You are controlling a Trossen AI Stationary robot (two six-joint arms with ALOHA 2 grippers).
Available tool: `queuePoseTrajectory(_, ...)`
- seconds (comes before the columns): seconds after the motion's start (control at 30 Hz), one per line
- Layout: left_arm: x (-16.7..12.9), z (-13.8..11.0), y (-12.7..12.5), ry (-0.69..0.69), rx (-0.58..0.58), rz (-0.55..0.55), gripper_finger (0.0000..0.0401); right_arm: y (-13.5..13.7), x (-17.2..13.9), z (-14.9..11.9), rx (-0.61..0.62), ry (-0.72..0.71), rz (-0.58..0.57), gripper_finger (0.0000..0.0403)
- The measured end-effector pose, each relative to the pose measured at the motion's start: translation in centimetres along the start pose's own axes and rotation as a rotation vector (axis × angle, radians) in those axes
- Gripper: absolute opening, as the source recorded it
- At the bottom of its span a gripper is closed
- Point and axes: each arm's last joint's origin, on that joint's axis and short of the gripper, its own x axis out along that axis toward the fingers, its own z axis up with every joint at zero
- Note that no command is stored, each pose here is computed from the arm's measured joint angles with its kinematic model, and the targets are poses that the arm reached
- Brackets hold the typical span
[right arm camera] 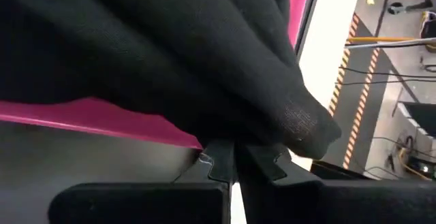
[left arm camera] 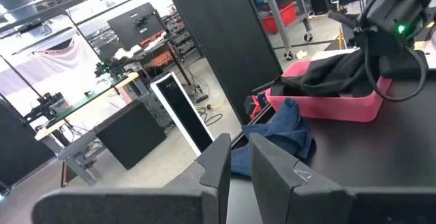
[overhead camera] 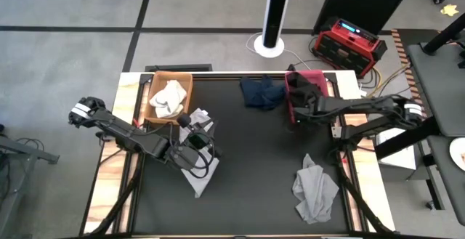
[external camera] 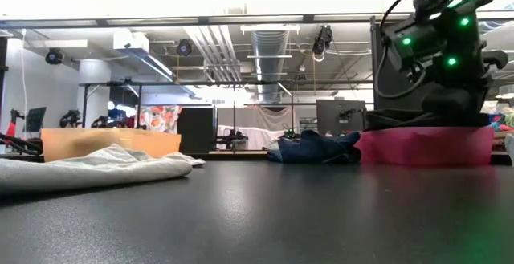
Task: Sort towels by color in basket
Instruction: Put the black towel into the red bin
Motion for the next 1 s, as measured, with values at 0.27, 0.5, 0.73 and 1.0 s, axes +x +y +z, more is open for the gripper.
queuePoseTrajectory(0.27,0.0,0.0,0.0,0.0,0.0,-0.002,0.0038,-0.5,-3.1,1.4,0.07,-0.089,0.084,0.0009)
queuePoseTrajectory(0.5,0.0,0.0,0.0,-0.001,-0.037,-0.002,0.0038,-0.9,-5.6,3.3,0.135,-0.293,0.113,0.0009)
queuePoseTrajectory(0.73,0.0,0.0,0.0,-0.001,-0.046,-0.002,0.0038,0.1,-6.1,5.0,0.258,-0.558,0.09,0.0009)
queuePoseTrajectory(1.0,-0.6,0.0,-0.2,-0.008,-0.053,-0.021,0.0038,2.8,-2.0,5.6,0.22,-0.548,0.035,0.0009)
